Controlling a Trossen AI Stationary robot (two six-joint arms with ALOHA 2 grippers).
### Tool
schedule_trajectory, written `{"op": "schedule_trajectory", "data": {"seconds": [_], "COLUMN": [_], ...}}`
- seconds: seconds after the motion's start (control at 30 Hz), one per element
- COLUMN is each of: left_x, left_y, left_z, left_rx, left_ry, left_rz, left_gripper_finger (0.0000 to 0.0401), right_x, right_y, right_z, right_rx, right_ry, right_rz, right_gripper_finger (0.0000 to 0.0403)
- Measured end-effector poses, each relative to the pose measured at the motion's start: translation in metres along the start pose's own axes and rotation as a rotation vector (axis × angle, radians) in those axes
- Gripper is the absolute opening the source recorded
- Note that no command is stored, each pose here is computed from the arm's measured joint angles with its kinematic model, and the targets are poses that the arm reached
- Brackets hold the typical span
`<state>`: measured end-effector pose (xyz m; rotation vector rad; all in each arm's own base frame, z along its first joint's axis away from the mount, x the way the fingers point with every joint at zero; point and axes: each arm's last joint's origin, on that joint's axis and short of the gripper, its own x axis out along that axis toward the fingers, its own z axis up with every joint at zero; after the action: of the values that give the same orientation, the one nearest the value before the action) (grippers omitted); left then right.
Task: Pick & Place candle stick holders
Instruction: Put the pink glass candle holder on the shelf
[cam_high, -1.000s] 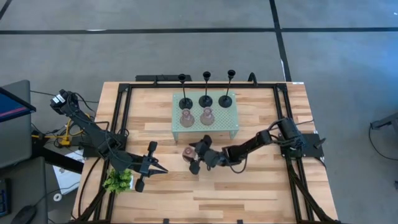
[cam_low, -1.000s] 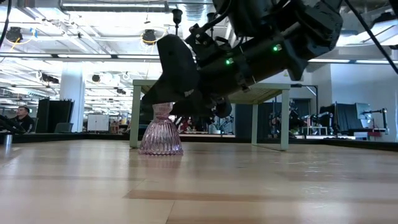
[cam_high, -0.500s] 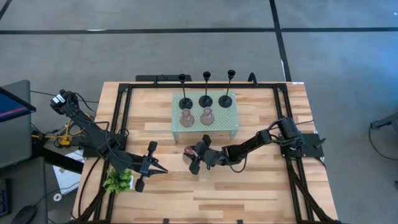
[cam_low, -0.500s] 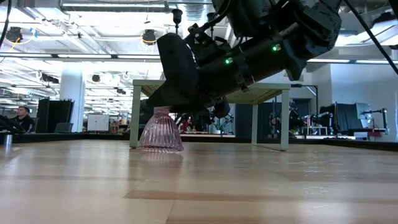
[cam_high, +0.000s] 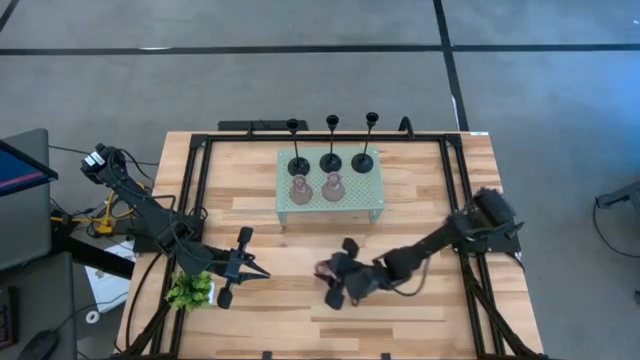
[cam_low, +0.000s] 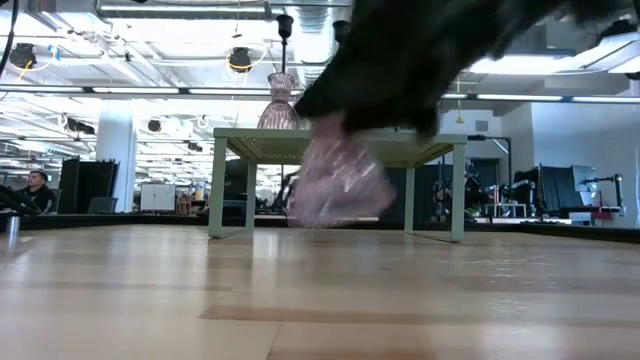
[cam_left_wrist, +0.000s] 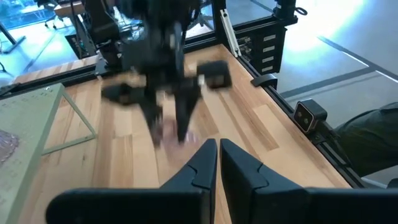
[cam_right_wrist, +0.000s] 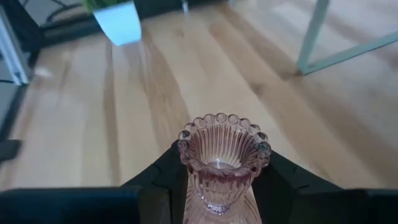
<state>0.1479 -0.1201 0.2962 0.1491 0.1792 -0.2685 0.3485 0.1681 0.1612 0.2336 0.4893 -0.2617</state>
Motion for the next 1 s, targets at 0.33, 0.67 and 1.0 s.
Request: {"op": "schedule_trajectory", "data": {"seconds": [0.33,0.67,1.0], "left_x": [0.0,0.0,0.0], "left_y": [0.0,0.0,0.0], "left_z": [0.0,0.0,0.0], "left_rx": [-0.001,-0.001,-0.001], "left_ry": [0.0,0.0,0.0], "left_rz": [0.0,0.0,0.0], "left_gripper_finger": [0.0021,0.0021,0.0021], "right_x": [-0.114,-0.134,-0.115], "right_y": [-0.011,-0.073,-0.121], "right_z": [0.048,0.105,0.103], "right_rx": [-0.016,-0.085,-0.129], "right_ry": [-0.142,-0.177,-0.109], "right_rz": [-0.211,-0.348,-0.46], "right_gripper_finger": [0.0125,0.0125,0.0125]}}
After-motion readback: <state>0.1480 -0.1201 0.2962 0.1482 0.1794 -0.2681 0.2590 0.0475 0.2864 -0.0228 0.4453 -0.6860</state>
